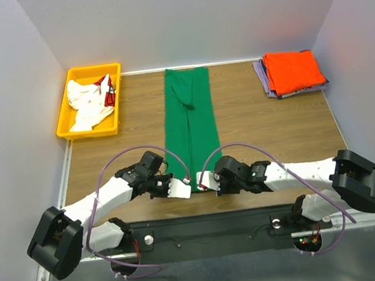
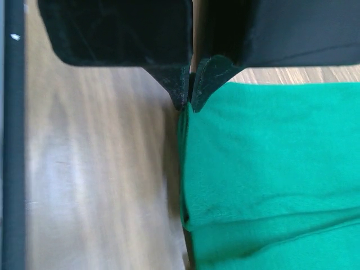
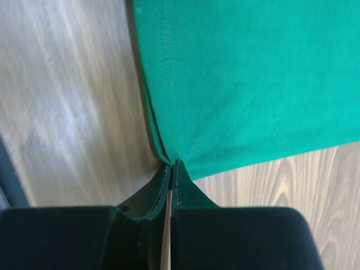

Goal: Fold and stack the t-shirts
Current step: Fold the tshirt

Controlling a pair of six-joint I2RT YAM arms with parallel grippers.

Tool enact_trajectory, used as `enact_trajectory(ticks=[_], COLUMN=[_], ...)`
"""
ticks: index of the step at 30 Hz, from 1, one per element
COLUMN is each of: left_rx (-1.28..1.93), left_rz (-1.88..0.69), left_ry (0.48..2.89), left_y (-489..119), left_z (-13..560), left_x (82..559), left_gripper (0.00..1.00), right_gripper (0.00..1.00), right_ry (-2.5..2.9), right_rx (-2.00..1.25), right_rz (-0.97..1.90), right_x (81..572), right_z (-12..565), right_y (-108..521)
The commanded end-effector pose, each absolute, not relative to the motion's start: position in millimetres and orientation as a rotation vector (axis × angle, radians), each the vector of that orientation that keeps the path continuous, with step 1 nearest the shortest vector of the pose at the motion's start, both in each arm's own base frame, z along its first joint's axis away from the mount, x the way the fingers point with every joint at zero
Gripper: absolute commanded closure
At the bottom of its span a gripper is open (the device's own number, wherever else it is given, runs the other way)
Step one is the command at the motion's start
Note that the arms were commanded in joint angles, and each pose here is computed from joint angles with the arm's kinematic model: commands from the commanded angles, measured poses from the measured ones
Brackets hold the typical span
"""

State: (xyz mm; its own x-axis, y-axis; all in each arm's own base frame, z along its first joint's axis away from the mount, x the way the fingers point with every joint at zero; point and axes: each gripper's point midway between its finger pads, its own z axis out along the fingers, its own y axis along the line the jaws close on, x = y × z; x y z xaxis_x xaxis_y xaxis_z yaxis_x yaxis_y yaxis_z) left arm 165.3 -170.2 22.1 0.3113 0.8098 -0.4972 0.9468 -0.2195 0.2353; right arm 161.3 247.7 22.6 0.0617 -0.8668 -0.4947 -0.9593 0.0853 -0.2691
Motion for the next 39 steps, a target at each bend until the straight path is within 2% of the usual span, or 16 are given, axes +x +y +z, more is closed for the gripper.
enact_trajectory(ticks=[1, 5, 12, 19, 24, 39], left_rx=[2.073, 2.028, 1.968, 1.938, 1.843, 1.787], left_rz=[-0.472, -0.499, -0.468, -0.408, -0.376, -0.309], left_ry=[1.472, 1.486, 1.483, 1.48, 1.49, 1.503], left_y=[-182, -186, -198, -197, -195, -190], left_z=[51, 60, 81, 98, 119, 116], left_x=[152, 151, 174, 223, 276, 393], left_gripper=[1.0, 1.0, 1.0, 1.0, 1.0, 1.0], right_gripper=[0.99, 0.99, 0.99, 0.99, 0.99, 0.99], right_ry=[1.885, 1.879, 1.844, 1.787, 1.754, 1.728], right_rx=[-1.786, -1.759, -1.723, -1.714, -1.715, -1.672], right_rz=[0.277, 0.304, 0.191, 0.117, 0.116, 0.069], right_x=[149, 153, 195, 252, 292, 404], right_z=[35, 50, 67, 86, 92, 92], right_y=[243, 253, 251, 242, 247, 244])
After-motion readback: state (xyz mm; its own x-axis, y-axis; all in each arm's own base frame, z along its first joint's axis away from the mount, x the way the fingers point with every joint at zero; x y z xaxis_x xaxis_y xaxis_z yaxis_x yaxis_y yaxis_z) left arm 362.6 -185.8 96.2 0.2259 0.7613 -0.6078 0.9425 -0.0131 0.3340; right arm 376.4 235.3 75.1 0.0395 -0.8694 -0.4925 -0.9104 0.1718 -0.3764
